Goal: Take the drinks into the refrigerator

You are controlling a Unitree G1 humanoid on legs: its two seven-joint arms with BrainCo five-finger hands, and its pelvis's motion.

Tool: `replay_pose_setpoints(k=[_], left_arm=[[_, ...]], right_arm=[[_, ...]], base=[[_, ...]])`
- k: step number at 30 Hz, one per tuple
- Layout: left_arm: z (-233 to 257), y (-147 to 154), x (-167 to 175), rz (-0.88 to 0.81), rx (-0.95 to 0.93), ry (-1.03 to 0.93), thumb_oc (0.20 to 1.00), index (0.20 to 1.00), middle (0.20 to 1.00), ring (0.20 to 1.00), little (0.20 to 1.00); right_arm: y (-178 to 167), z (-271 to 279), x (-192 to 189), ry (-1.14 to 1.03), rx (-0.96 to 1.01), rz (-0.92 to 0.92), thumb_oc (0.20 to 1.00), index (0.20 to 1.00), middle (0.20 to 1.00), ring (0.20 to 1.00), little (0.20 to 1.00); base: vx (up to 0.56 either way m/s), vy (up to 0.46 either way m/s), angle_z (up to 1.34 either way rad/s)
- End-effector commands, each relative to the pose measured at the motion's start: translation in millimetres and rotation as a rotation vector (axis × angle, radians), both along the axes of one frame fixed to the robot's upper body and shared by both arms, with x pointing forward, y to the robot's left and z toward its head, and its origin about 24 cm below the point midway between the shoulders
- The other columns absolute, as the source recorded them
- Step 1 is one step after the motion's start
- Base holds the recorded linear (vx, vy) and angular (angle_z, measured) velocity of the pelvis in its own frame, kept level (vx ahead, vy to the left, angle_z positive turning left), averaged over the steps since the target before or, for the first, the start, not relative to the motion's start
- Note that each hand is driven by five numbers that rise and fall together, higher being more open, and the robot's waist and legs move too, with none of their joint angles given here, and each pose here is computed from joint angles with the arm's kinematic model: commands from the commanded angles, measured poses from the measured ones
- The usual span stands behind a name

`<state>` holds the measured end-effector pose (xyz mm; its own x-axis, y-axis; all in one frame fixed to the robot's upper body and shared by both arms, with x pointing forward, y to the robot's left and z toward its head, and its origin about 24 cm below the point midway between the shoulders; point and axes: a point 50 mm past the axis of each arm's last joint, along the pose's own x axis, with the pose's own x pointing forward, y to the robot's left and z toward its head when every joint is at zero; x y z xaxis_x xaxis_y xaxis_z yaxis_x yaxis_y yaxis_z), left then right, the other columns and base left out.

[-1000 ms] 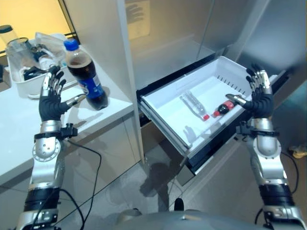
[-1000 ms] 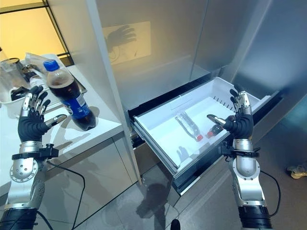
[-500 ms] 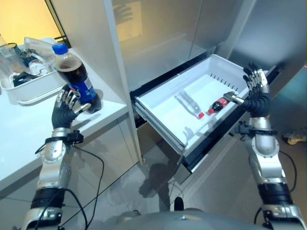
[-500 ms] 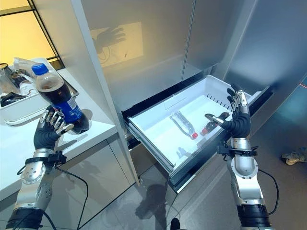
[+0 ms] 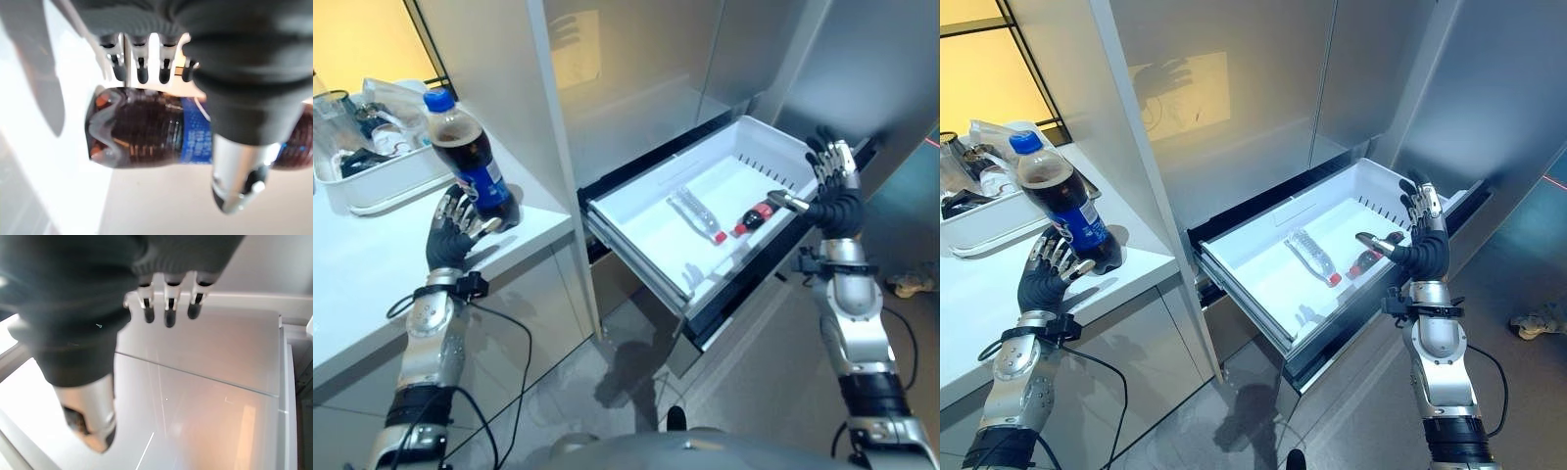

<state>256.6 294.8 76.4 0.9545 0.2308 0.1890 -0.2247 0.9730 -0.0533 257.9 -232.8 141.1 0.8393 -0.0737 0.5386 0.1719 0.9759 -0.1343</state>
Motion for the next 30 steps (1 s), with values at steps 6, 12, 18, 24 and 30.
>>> replay_pose_setpoints(k=[6,12,18,24,30], left_arm=[[32,-15,25,-0.061,0.038,-0.126,1.0,1.0,1.0,1.0,1.0],[38,-18,30,-0.084,0.088,-0.132,1.0,1.0,1.0,1.0,1.0],[53,-24,36,-0.117,0.179,-0.159,1.0,1.0,1.0,1.0,1.0],[68,-30,43,-0.138,0.228,-0.198,1.0,1.0,1.0,1.0,1.0],[78,-36,54,-0.153,0.264,-0.207,1.0,1.0,1.0,1.0,1.0]], right_arm=[[6,39,-2,-0.181,0.0,0.063,1.0,1.0,1.0,1.0,1.0],[8,39,-3,-0.185,0.0,0.074,1.0,1.0,1.0,1.0,1.0],[8,38,-3,-0.179,0.002,0.08,1.0,1.0,1.0,1.0,1.0],[10,38,-1,-0.17,-0.003,0.099,1.0,1.0,1.0,1.0,1.0],[13,39,0,-0.17,-0.002,0.114,1.0,1.0,1.0,1.0,1.0]], base=[[0.0,0.0,0.0],[0.0,0.0,0.0],[0.0,0.0,0.0],[0.0,0.0,0.0],[0.0,0.0,0.0]])
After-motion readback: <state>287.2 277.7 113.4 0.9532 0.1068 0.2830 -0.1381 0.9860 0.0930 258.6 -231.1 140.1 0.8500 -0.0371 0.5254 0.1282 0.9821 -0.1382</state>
